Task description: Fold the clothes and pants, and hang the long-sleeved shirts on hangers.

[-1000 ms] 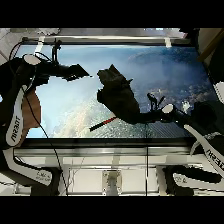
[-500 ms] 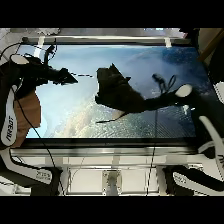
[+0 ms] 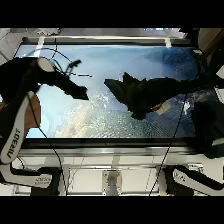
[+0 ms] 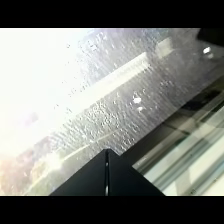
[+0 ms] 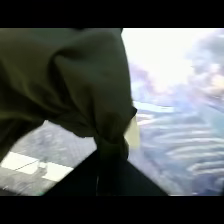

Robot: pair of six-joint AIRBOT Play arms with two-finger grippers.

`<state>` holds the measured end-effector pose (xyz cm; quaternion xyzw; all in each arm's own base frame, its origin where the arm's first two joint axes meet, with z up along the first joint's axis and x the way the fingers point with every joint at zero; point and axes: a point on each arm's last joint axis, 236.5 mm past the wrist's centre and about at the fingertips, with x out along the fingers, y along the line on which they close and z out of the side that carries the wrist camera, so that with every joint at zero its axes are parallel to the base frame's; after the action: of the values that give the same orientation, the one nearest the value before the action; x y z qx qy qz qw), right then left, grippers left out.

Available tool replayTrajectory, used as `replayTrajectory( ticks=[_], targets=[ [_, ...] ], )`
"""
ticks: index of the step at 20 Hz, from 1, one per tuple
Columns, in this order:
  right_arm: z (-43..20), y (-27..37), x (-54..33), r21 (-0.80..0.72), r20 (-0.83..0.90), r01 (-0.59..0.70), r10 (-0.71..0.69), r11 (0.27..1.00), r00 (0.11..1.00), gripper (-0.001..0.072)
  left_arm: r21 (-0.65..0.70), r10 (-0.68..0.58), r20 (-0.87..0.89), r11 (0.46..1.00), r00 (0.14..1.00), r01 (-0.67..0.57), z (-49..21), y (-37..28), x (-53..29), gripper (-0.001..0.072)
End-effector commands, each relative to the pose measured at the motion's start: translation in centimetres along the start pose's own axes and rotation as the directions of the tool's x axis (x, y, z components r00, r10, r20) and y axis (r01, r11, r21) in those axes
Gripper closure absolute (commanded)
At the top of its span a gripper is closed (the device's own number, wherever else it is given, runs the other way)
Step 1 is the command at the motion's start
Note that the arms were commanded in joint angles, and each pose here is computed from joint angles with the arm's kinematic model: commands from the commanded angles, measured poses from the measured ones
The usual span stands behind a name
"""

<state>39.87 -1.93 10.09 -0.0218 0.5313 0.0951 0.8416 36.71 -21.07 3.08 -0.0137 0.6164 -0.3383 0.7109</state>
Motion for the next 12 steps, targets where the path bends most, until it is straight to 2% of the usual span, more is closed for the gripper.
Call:
replayTrajectory(
  ticks=[1,2,3,5,7,8,12],
  targets=[
    [1.9,-2.7,2.6,0.139,-0.010,0.037,-0.036,0.990,0.999,0.0083,0.121,0.070,0.045,0.990,0.996,-0.075,1.1,-3.4,5.1,0.0472],
    [2.2,-2.9,3.3,0.158,-0.021,0.036,-0.033,0.987,0.999,0.0087,0.150,0.069,0.084,0.985,0.994,-0.081,2.2,-4.5,6.6,0.0112],
    [2.4,-3.2,3.5,0.156,-0.026,0.041,-0.037,0.987,0.999,0.0088,0.172,0.067,0.151,0.981,0.986,-0.093,3.8,-5.5,7.7,-0.0009],
    [2.6,-3.7,2.4,0.141,-0.018,0.069,-0.067,0.988,0.998,0.0091,0.132,0.057,0.373,0.985,0.926,-0.114,9.1,-6.9,7.5,-0.0008],
    [2.8,-3.4,0.6,0.105,0.001,0.078,-0.078,0.991,0.997,0.0091,-0.046,0.031,0.594,0.999,0.804,-0.004,14.5,-7.5,5.3,0.0012],
    [2.7,-3.1,-0.4,0.084,0.008,0.077,-0.078,0.993,0.997,0.0091,-0.105,0.029,0.636,0.993,0.771,0.050,15.8,-7.2,4.9,0.0015],
    [2.0,-1.5,-2.8,0.081,0.018,0.042,-0.044,0.996,0.999,0.0091,-0.198,0.044,0.630,0.975,0.775,0.106,17.7,-4.8,6.5,0.0015]
  ],
)
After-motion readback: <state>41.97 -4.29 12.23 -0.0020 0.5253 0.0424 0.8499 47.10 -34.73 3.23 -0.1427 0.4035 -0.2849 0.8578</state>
